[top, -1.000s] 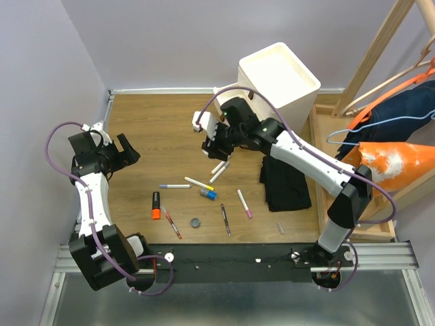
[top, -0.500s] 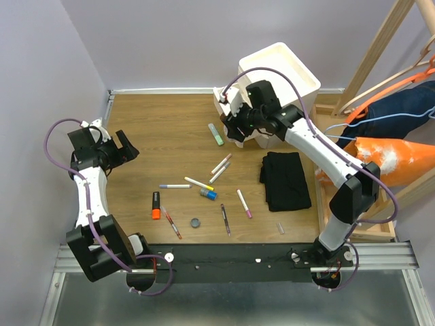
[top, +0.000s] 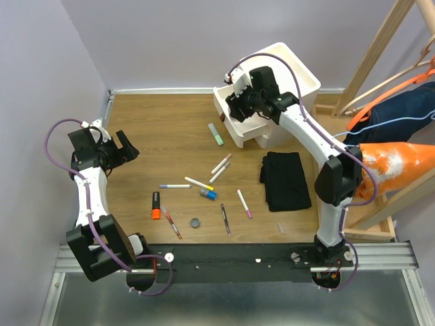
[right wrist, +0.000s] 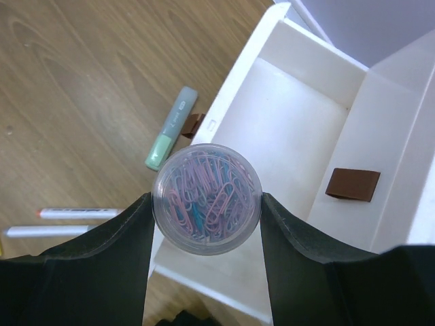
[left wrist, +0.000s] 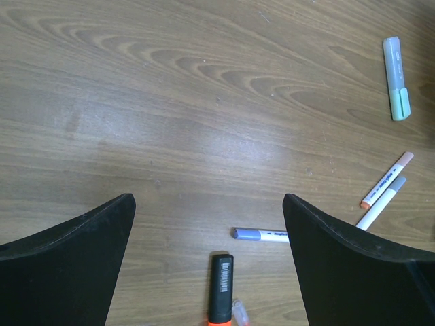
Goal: Sort the stationery into containers
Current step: Place the stationery in the drawer.
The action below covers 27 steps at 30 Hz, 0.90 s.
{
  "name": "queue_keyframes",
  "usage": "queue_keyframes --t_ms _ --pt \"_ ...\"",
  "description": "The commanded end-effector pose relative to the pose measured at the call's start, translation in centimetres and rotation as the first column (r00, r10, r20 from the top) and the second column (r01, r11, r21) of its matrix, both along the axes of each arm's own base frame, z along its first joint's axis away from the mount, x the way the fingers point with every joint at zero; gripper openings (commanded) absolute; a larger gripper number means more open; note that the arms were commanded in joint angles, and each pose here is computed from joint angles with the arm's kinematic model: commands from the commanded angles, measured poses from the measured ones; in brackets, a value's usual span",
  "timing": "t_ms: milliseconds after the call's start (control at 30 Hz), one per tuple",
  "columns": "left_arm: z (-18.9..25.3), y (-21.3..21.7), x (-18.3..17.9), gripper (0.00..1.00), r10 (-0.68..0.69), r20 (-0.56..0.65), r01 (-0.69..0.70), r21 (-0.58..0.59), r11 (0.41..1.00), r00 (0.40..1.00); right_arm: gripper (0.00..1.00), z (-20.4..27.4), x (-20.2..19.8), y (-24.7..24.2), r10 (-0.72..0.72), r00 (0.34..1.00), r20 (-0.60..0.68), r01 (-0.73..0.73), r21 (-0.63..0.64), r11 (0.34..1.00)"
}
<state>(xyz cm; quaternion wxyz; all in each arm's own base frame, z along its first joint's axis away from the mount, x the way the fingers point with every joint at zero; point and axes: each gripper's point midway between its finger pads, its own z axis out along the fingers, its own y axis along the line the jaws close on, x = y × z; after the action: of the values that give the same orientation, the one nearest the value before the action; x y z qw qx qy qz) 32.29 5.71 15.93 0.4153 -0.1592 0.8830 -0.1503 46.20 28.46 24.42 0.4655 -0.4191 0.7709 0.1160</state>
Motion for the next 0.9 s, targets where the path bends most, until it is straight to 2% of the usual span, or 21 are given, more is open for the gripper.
queue_keyframes --t_ms 0,167,300,400,433,533,667,867 --pt "0.4 0.1 0.4 0.99 -0.008 0.008 0.008 -0.006 1.000 1.000 0.14 -1.9 4.5 -1.7 -0.099 0.995 0.002 0.099 0.008 0.995" --pt "0.0 0.1 0.2 0.99 -0.007 -0.005 0.007 -0.005 1.000 1.000 0.14 -2.9 7.5 -2.9 -0.143 0.990 -0.011 0.143 0.037 0.989" --pt "-0.1 0.0 -0.1 0.99 -0.011 -0.012 0.011 -0.004 1.000 1.000 0.20 -3.5 8.6 -2.1 -0.138 0.990 -0.022 0.139 0.059 0.988" --pt "-0.1 -0.1 -0.2 0.99 -0.019 -0.017 0.019 -0.005 1.000 1.000 0.33 -3.4 8.9 -1.4 -0.139 0.989 -0.042 0.143 0.103 0.984" --pt "-0.1 -0.2 -0.2 0.99 -0.020 -0.018 0.020 -0.008 1.000 1.000 0.49 -3.3 8.9 -1.3 -0.154 0.987 -0.056 0.159 0.122 0.980" --pt "-0.3 -0.4 0.0 0.99 -0.027 -0.016 0.026 -0.031 0.999 1.000 0.64 -2.7 8.7 -1.1 -0.164 0.984 -0.063 0.172 0.149 0.974" --pt "-0.1 -0.9 0.4 0.99 -0.043 0.002 0.043 -0.059 0.997 0.999 0.69 0.4 6.8 -0.7 -0.128 0.990 -0.054 0.137 0.205 0.969" --pt "-0.2 -2.0 1.0 0.99 -0.076 0.024 0.078 -0.132 0.988 0.997 0.73 2.7 3.7 -0.1 -0.085 0.995 -0.043 0.093 0.227 0.969"
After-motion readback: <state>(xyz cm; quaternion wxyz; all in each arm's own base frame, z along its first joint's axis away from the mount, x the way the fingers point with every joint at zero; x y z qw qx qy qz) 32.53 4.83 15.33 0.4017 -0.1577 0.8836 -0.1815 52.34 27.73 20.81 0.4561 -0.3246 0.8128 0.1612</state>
